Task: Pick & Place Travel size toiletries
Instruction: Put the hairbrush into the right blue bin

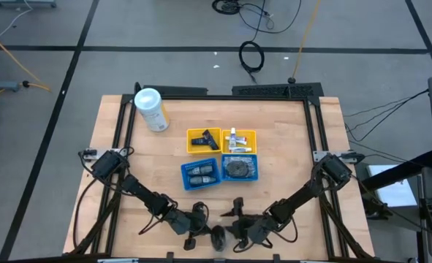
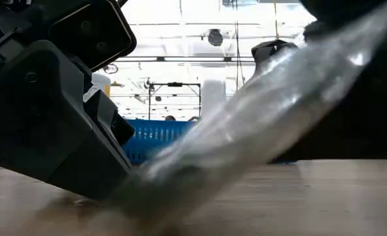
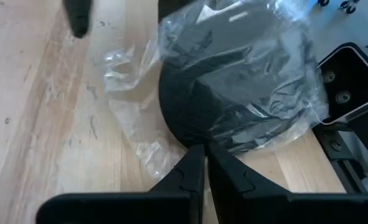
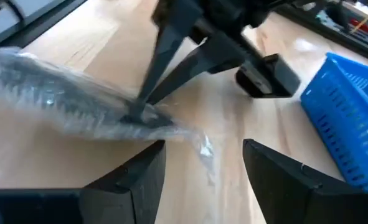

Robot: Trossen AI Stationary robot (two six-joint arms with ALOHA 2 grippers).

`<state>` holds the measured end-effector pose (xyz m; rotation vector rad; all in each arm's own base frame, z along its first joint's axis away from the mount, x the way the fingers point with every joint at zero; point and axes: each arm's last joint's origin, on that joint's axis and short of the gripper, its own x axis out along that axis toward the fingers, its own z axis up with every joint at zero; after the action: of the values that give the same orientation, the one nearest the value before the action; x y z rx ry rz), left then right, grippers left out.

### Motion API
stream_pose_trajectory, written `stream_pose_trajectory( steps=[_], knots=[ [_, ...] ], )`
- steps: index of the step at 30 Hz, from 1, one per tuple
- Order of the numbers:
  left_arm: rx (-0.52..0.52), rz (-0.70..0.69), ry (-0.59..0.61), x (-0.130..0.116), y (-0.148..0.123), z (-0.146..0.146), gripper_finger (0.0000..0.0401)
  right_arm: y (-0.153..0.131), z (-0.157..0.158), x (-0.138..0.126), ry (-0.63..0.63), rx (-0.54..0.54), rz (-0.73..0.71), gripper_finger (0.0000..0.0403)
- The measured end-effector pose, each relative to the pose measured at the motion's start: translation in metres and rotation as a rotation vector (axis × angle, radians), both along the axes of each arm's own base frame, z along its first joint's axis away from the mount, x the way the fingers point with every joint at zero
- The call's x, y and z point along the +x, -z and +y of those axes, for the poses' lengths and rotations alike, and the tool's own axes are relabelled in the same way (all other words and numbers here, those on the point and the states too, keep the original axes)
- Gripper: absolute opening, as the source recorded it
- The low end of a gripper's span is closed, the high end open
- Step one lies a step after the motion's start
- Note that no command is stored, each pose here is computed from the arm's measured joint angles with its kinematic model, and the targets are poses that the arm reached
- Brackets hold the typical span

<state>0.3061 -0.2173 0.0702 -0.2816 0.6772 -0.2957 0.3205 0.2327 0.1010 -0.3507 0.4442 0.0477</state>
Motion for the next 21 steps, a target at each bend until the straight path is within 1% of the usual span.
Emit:
stream_pose_trajectory(
  steps=[5, 10, 16, 21],
  knots=[
    [-0.003, 0.001, -0.003, 0.000, 0.000, 0.000, 0.0021, -0.002, 0.007, -0.003, -0.100, 0.056, 0.019, 0.0210],
    [-0.003, -0.005, -0.008, 0.000, 0.000, 0.000, 0.0021, -0.002, 0.012, -0.007, -0.074, 0.036, -0.001, 0.0210],
    [-0.009, -0.008, -0.022, 0.001, 0.000, 0.000, 0.0021, -0.006, 0.016, -0.008, -0.088, 0.060, -0.036, 0.0210],
    [-0.008, -0.008, -0.024, 0.001, 0.000, 0.000, 0.0021, -0.009, 0.019, -0.007, -0.149, 0.080, -0.055, 0.0204]
  ],
)
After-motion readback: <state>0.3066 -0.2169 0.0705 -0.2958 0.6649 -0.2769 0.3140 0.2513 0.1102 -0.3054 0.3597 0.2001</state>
